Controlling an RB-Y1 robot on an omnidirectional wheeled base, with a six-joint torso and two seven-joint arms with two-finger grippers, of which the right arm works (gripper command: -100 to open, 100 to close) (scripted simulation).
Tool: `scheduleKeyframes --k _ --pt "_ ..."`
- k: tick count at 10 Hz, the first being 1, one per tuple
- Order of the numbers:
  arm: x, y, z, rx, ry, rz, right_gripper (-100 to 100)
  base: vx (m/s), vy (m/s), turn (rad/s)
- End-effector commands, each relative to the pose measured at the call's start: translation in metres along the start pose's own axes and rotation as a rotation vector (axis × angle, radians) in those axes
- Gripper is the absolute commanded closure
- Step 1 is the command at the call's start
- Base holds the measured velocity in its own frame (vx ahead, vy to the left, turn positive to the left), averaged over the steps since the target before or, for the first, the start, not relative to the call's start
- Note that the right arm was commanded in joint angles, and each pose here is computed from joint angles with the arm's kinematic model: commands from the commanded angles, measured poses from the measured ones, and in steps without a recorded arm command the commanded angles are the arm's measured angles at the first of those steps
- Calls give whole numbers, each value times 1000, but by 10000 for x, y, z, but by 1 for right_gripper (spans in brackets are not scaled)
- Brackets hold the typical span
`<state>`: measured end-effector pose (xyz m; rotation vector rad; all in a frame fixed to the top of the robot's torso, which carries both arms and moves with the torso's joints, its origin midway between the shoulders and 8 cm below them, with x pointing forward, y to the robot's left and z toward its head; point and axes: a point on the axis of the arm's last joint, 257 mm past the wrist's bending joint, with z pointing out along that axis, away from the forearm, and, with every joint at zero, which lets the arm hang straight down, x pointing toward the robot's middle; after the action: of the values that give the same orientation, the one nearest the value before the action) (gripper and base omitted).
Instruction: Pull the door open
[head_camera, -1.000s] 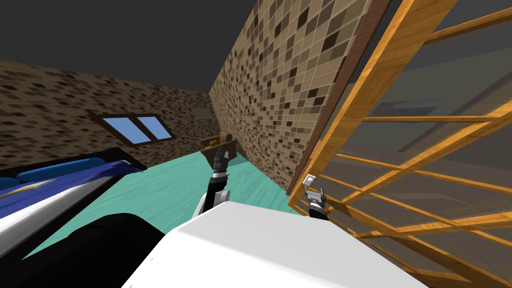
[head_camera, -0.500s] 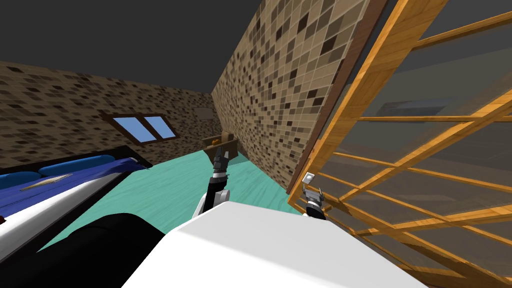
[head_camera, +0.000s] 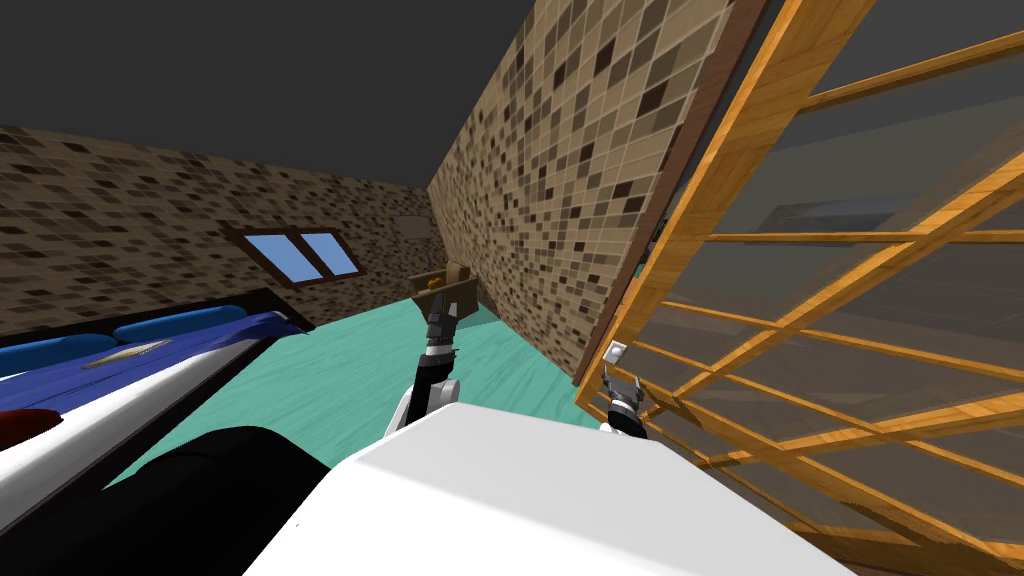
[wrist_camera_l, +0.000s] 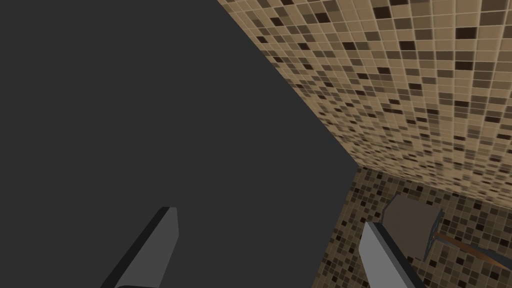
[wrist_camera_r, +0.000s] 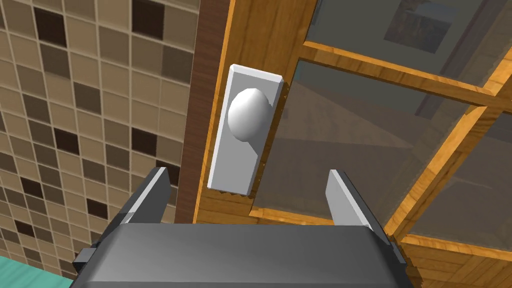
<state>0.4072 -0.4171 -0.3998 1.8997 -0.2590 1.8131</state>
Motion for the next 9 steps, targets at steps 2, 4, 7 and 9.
scheduleKeyframes --k 2,4,7,9 --pt "15 -67 -2 -9 -6 115 -100 -77 -7 47" --pt "22 -105 -5 -14 -9 181 -100 -81 -7 28" --pt "-39 82 -11 -22 -11 191 -100 17 5 25" --pt "-94 275 -17 -30 -11 192 -100 216 -12 42"
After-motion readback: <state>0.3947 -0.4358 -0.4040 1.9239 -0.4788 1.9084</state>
